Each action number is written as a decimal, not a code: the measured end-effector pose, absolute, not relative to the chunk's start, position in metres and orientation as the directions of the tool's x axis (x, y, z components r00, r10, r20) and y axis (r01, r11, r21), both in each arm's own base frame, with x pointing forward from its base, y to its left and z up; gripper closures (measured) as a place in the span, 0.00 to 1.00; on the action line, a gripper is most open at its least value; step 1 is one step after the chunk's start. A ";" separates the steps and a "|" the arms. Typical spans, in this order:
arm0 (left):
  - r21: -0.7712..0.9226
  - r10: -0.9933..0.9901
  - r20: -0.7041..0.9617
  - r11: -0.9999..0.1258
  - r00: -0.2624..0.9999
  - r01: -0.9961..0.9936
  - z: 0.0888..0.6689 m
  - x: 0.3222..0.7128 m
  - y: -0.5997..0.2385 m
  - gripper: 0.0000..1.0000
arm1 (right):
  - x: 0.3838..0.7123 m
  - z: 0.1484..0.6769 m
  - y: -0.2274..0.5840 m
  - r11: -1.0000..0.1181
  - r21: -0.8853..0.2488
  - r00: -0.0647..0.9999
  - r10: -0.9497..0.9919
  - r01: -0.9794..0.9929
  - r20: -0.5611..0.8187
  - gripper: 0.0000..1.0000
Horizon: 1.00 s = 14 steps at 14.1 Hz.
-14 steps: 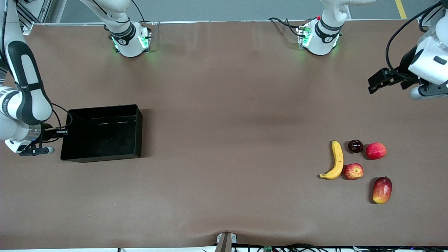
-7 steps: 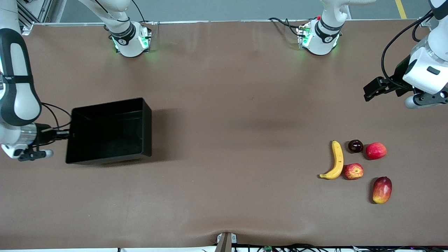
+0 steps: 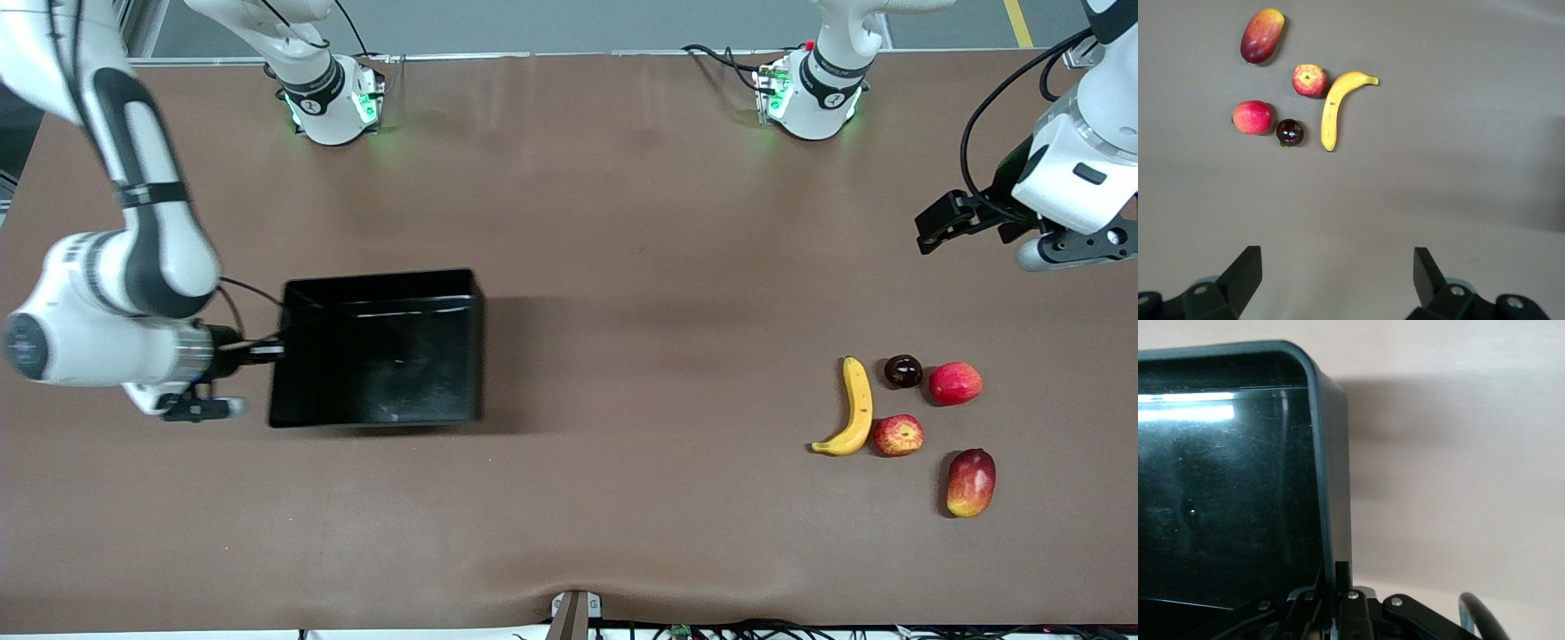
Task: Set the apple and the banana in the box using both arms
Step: 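Slide the black box toward the table middle with the right gripper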
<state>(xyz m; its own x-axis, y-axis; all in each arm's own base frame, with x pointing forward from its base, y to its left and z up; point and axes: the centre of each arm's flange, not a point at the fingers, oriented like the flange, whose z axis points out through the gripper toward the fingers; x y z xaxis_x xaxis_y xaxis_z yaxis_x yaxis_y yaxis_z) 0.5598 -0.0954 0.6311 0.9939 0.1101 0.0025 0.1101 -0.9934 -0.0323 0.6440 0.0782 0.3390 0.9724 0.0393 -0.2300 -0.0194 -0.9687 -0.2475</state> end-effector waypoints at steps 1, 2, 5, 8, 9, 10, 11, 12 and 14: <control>-0.029 0.105 0.012 -0.994 0.994 0.106 0.631 0.561 -0.098 0.00 | 0.644 0.346 0.110 -0.971 -0.238 0.974 0.032 -0.022 -0.224 0.95; -0.025 0.098 0.023 -0.995 0.995 0.099 0.630 0.564 -0.102 0.00 | 0.644 0.350 0.141 -0.973 -0.232 0.978 0.026 -0.024 -0.208 0.95; -0.019 0.074 0.037 -0.997 0.997 0.075 0.625 0.568 -0.117 0.00 | 0.635 0.341 0.229 -0.974 -0.218 0.987 -0.034 -0.069 -0.159 0.95; -0.021 0.060 0.028 -0.998 0.998 0.060 0.619 0.569 -0.123 0.00 | 0.623 0.313 0.295 -0.976 -0.211 0.986 -0.024 -0.059 -0.163 0.95; -0.021 0.054 0.025 -0.998 0.998 0.055 0.618 0.569 -0.125 0.00 | 0.623 0.305 0.312 -0.976 -0.212 0.986 -0.011 -0.046 -0.165 0.95; -0.020 0.050 0.025 -0.998 0.998 0.051 0.618 0.568 -0.128 0.00 | 0.622 0.298 0.326 -0.976 -0.212 0.986 -0.007 -0.043 -0.168 0.95; -0.020 0.048 0.025 -0.999 0.999 0.049 0.618 0.568 -0.129 0.00 | 0.621 0.290 0.341 -0.976 -0.211 0.985 -0.013 -0.050 -0.172 0.95; -0.020 0.048 0.024 -0.999 0.999 0.048 0.618 0.568 -0.129 0.00 | 0.618 0.283 0.357 -0.975 -0.212 0.986 -0.035 -0.070 -0.164 0.95; -0.021 0.048 0.019 -0.999 0.999 0.049 0.615 0.569 -0.129 0.00 | 0.610 0.267 0.387 -0.969 -0.219 0.986 -0.087 -0.117 -0.140 0.95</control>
<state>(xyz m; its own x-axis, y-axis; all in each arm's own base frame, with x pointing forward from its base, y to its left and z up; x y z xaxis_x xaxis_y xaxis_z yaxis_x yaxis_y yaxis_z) 0.5693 -0.1289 0.6146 0.9987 0.0482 0.0191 0.0487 -0.9986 -0.0212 0.6100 0.3866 0.2672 0.9863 -0.0871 -0.1401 -0.1167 -0.9686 -0.2194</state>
